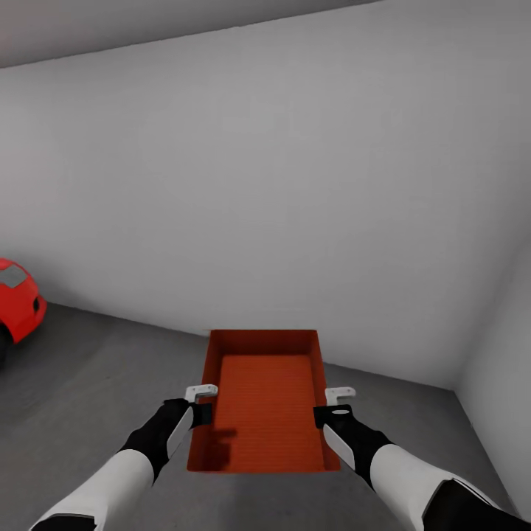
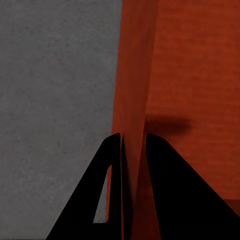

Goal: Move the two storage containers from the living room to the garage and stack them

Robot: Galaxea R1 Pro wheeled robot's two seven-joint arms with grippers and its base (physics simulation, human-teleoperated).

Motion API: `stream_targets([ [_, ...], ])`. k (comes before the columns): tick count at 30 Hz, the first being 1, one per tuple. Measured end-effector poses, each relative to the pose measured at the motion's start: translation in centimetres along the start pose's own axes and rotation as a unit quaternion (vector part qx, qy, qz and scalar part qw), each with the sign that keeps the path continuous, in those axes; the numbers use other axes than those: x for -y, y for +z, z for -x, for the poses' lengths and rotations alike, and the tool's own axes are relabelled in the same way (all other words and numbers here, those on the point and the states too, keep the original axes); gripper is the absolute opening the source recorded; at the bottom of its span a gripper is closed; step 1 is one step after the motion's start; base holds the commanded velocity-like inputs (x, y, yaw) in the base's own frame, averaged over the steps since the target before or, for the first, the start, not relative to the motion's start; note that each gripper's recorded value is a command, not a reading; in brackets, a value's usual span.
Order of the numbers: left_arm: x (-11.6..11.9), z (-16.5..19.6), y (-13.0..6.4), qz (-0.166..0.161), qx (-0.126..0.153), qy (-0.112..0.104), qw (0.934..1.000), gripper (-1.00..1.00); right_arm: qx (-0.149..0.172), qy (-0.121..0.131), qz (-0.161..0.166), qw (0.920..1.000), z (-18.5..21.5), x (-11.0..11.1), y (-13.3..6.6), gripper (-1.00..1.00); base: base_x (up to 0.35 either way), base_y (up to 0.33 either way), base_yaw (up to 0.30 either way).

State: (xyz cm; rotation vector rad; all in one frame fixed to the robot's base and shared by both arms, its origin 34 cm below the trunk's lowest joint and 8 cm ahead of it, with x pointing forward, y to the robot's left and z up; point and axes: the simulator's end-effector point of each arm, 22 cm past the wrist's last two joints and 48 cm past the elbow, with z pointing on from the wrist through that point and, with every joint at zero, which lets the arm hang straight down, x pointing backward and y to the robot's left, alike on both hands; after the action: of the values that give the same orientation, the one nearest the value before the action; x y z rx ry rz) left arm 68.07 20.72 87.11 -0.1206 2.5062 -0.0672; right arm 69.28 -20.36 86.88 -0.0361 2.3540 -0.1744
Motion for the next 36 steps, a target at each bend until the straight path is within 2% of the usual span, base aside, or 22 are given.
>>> stream_targets([
  [28, 0.06, 0.03, -0.01, 0.000, 0.000, 0.001, 1.0000, -1.00, 0.000, 0.000, 0.000, 1.0000, 0.01, 0.05, 0.02, -1.00, 0.000, 0.000, -0.250],
  [36, 0.05, -0.04, -0.04, 0.000, 0.000, 0.000, 1.0000, -1.00, 0.000, 0.000, 0.000, 1.0000, -0.01, 0.04, -0.02, -1.00, 0.115, 0.060, -0.065],
])
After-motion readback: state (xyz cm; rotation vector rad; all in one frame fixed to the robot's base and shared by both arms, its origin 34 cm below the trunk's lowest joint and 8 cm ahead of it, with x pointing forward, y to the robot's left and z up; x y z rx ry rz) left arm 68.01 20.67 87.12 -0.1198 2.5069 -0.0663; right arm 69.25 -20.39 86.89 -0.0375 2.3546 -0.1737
